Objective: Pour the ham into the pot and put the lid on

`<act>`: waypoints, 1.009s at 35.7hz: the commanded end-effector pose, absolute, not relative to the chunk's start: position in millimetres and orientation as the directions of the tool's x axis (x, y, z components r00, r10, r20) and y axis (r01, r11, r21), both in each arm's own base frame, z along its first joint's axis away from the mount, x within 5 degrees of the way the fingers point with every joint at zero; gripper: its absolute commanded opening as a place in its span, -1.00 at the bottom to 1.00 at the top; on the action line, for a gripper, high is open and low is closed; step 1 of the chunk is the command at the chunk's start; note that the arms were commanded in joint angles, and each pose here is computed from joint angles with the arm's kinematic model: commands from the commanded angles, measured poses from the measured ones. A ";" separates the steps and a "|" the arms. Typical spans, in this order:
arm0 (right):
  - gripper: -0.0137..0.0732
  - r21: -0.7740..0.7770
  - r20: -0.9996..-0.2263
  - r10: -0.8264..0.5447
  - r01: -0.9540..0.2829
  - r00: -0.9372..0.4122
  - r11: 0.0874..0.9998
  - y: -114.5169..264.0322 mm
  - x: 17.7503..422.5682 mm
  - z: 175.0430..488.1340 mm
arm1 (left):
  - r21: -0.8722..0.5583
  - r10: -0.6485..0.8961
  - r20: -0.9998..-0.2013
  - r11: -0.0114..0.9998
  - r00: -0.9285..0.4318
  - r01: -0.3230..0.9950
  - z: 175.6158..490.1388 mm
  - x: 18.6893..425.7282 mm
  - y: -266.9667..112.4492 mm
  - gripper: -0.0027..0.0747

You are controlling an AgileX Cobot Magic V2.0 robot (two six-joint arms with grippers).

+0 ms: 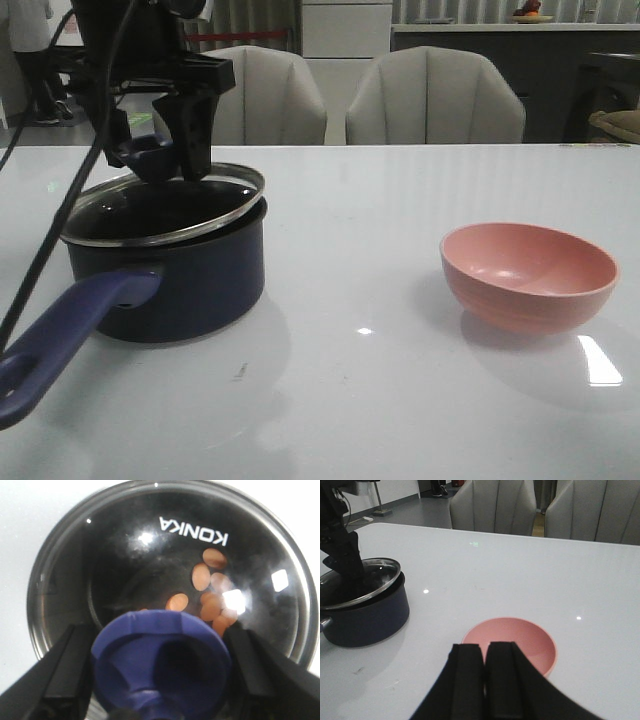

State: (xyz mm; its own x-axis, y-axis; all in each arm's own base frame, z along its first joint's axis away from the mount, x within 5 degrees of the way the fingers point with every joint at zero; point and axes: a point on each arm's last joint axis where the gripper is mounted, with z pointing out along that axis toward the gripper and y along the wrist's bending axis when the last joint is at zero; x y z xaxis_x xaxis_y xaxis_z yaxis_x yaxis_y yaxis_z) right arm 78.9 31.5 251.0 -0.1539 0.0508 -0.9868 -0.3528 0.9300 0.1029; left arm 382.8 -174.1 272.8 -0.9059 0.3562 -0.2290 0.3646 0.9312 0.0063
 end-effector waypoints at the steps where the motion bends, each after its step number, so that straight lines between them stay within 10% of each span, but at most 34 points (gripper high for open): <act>1: -0.32 0.092 -0.995 0.073 -0.329 -0.070 0.940 28.9 81.0 265.7 | 0.012 0.357 -0.300 0.929 -0.884 0.371 296.1 380.1 -174.6 -0.16; 12: -0.32 0.092 -0.995 0.073 -0.329 -0.070 0.940 28.9 81.0 265.7 | 0.041 0.369 -0.259 0.927 -0.893 0.372 289.6 380.8 -172.4 0.57; 24: -0.32 0.092 -0.995 0.073 -0.329 -0.070 0.940 28.9 81.0 265.7 | 0.002 0.347 -0.349 0.929 -0.871 0.370 329.1 368.7 -169.9 0.58; 36: -0.32 0.092 -0.995 0.073 -0.329 -0.070 0.940 28.9 81.0 265.7 | -0.022 0.301 -0.612 0.918 -0.731 0.397 424.9 303.8 -141.9 0.58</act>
